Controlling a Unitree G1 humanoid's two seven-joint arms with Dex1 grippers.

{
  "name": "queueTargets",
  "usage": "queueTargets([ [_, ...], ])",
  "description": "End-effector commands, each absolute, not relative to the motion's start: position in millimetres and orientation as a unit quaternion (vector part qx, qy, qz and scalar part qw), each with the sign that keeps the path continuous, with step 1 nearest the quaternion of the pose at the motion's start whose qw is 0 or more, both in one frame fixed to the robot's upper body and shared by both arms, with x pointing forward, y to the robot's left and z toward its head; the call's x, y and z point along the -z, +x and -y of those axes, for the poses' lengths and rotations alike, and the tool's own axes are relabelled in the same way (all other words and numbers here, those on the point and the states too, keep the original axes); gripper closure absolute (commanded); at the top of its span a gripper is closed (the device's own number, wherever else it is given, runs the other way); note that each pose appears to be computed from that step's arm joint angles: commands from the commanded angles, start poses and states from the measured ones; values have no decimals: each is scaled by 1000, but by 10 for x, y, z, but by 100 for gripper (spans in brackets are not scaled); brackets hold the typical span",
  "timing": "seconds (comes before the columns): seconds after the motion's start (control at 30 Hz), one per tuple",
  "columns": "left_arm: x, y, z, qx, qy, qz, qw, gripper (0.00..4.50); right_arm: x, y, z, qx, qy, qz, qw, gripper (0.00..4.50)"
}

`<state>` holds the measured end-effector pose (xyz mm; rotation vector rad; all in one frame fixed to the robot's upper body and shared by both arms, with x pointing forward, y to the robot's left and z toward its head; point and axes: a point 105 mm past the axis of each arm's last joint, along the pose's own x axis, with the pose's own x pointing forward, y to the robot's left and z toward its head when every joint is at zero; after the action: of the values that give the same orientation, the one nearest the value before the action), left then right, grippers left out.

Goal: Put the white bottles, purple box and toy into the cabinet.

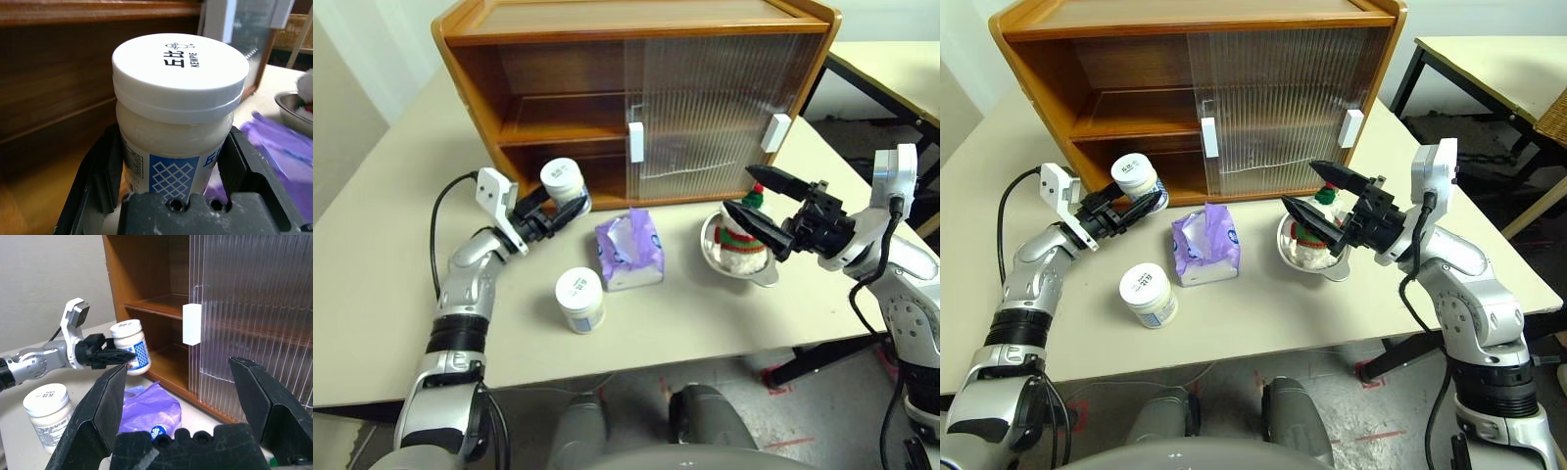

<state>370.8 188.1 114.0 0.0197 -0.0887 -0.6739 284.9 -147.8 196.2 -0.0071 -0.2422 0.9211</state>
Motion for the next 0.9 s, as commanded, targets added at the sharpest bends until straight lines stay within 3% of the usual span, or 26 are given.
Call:
queueTargets([
  [0.03,-1151,3808,-1839,327,13,39,944,143,-2013,2828,1485,-439,-8,132,889,0],
  [0.37,-1211,4081,-1771,282,7,36,959,143,-2008,2803,1501,-431,-8,136,892,0],
  [0.9,-1101,4220,-1776,230,31,15,972,143,-2012,2763,1541,-420,-8,134,898,0],
])
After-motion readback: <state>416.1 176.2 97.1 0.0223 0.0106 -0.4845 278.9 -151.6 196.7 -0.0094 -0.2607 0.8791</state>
